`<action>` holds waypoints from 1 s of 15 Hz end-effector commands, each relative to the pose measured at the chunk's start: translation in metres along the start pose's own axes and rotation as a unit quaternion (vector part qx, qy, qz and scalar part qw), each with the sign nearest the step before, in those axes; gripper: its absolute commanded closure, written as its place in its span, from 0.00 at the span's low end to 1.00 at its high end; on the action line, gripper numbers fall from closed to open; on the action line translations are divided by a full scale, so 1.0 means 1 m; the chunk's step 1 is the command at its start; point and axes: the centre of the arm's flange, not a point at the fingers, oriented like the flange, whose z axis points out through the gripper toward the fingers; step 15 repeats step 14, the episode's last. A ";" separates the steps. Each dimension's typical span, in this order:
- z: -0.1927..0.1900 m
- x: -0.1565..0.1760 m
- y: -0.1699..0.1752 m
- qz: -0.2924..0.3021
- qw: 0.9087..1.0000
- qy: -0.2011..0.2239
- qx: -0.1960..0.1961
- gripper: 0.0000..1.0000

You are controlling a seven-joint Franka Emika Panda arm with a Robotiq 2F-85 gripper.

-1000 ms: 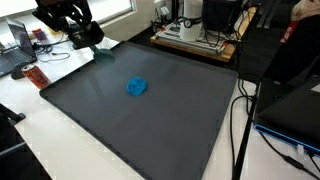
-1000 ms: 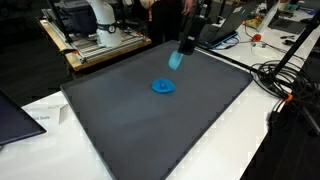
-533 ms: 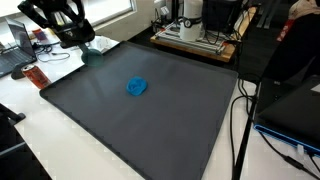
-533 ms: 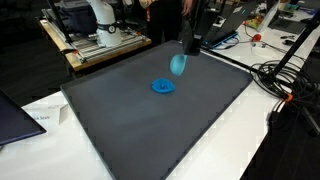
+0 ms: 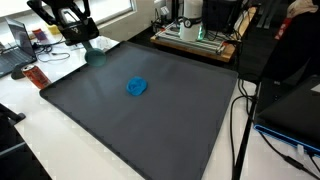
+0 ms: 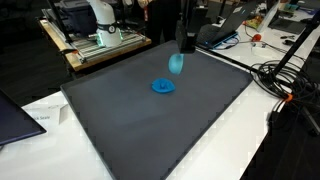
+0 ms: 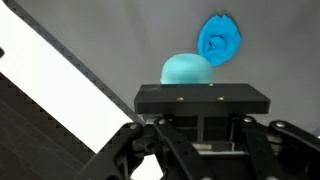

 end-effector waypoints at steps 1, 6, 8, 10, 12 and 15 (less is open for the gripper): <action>0.009 -0.059 -0.056 -0.010 0.999 0.039 0.018 0.77; 0.004 -0.112 -0.070 -0.009 0.995 0.093 0.027 0.77; 0.004 -0.136 -0.078 -0.009 0.993 0.111 0.029 0.77; 0.005 -0.163 -0.088 -0.006 0.992 0.125 0.031 0.77; 0.008 -0.192 -0.101 -0.009 0.990 0.136 0.028 0.77; 0.012 -0.221 -0.116 -0.015 0.989 0.145 0.015 0.77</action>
